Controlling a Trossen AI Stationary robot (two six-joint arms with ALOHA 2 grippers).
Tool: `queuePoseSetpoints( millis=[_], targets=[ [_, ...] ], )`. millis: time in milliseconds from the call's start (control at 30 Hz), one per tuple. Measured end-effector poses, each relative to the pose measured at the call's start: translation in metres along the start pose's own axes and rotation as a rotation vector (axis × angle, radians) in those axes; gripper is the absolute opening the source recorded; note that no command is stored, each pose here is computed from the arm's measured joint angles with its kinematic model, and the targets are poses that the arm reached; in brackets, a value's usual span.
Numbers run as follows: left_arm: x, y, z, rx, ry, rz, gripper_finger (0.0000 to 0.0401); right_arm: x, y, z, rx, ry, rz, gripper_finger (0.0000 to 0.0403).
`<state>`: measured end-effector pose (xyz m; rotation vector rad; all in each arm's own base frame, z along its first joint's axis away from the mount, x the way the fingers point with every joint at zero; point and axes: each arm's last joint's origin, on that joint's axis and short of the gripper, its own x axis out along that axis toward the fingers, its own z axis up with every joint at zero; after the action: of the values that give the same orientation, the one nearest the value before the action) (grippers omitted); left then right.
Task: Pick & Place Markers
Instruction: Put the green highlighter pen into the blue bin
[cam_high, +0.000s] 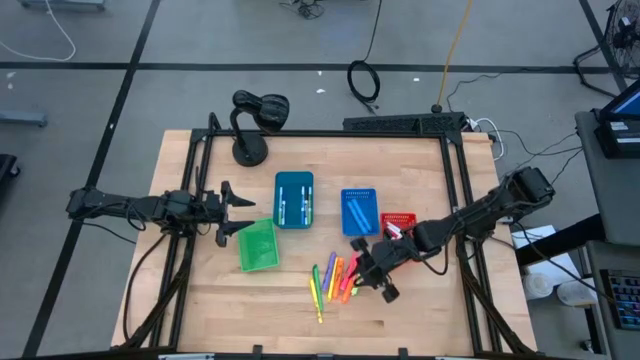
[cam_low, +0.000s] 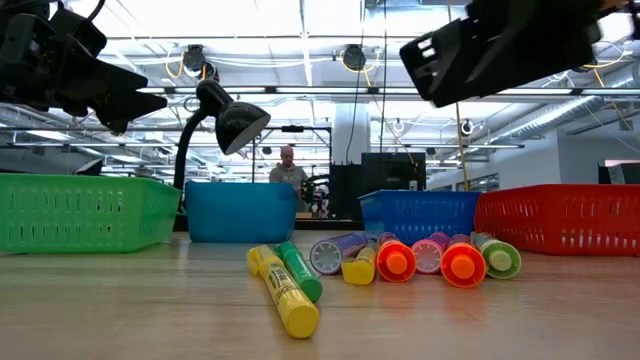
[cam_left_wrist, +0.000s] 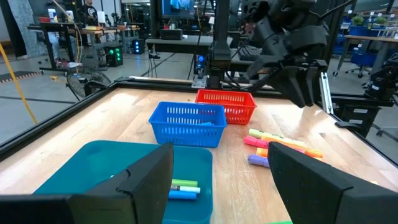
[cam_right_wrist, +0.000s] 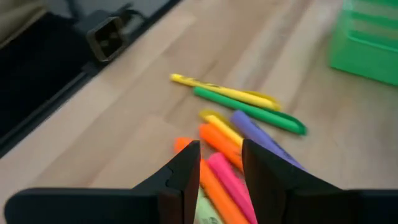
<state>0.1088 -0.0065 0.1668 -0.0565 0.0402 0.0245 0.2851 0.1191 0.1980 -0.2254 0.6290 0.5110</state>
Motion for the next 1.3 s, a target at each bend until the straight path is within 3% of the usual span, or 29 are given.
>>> queuePoseSetpoints(
  millis=[367,667,800,1133,1300],
  targets=[
    [0.000,0.000,0.000,0.000,0.000,0.000,0.0267,0.001,0.012,-0.001,-0.091,0.011,0.070,0.0109],
    [0.000,0.000,0.000,0.000,0.000,0.000,0.0267,0.004,0.015,-0.027,-0.252,0.081,0.084,0.0109],
    [0.000,0.000,0.000,0.000,0.000,0.000,0.0267,0.004,0.014,-0.029,-0.241,0.104,0.011,0.0109],
    [0.000,0.000,0.000,0.000,0.000,0.000,0.0267,0.001,0.018,-0.015,-0.319,0.413,-0.088,0.0109],
    [0.000,0.000,0.000,0.000,0.000,0.000,0.0267,0.022,0.017,-0.005,-0.378,0.490,-0.065,0.0109]
  ],
)
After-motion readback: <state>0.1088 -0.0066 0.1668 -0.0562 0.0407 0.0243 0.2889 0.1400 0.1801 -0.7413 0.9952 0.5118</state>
